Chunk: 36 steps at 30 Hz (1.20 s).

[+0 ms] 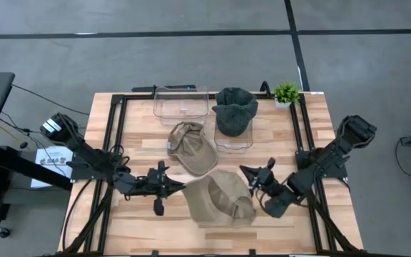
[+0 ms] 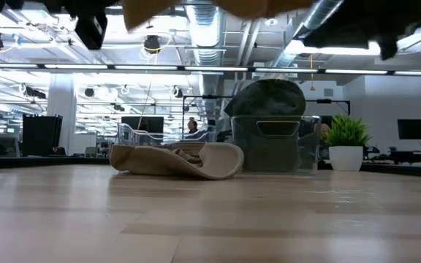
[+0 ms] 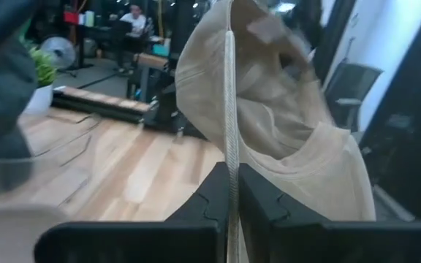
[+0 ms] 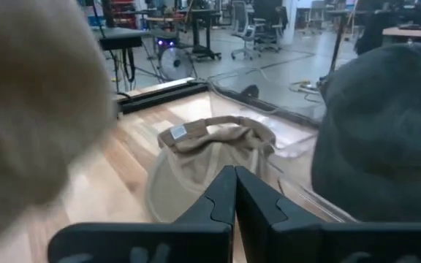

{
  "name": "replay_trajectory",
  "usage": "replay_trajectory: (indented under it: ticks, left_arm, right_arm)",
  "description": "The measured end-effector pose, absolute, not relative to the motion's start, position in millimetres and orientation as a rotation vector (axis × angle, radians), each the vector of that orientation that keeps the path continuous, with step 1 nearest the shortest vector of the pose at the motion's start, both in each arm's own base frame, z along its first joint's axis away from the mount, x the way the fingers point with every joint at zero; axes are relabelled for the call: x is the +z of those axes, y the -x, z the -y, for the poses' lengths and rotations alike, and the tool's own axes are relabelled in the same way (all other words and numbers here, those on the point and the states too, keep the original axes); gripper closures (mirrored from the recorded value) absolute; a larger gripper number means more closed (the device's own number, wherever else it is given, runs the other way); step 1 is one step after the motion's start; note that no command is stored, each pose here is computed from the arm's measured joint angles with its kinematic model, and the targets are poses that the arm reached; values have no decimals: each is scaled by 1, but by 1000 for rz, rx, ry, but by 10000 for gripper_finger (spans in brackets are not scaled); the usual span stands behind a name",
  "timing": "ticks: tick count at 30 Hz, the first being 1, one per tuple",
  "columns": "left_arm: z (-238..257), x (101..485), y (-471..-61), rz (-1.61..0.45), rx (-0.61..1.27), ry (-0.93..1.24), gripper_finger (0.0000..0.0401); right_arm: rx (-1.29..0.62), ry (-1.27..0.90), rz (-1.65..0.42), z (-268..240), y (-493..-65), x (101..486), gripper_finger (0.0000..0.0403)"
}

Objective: Pick & Place hat
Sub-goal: Put the bottom brown cap into the left transparent bin

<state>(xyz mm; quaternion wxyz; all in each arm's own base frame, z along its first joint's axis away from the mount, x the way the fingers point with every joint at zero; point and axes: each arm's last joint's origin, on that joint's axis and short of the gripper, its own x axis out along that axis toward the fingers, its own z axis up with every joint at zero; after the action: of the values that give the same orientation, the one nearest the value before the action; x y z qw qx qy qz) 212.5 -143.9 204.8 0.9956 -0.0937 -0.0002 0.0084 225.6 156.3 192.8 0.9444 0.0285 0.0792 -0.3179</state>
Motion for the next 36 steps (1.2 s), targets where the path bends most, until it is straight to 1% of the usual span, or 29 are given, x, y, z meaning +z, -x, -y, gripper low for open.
replay_trajectory:
  ticks: [8,14,21,28,36]
  left_arm:
    - [136,187,-225,-60,85,202,388]
    - [133,183,-228,-66,101,218,387]
    - [135,185,-228,-48,93,229,387]
    - [138,187,-226,-36,76,239,387]
    - [145,188,-221,-36,40,238,387]
  right_arm:
    - [-603,11,-127,-152,-250,221,403]
    - [-606,55,-183,-137,-266,230,403]
    - [-641,57,-315,-112,-271,215,403]
    - [-751,45,-463,-96,-257,195,403]
    - [-840,58,-557,-86,-241,185,403]
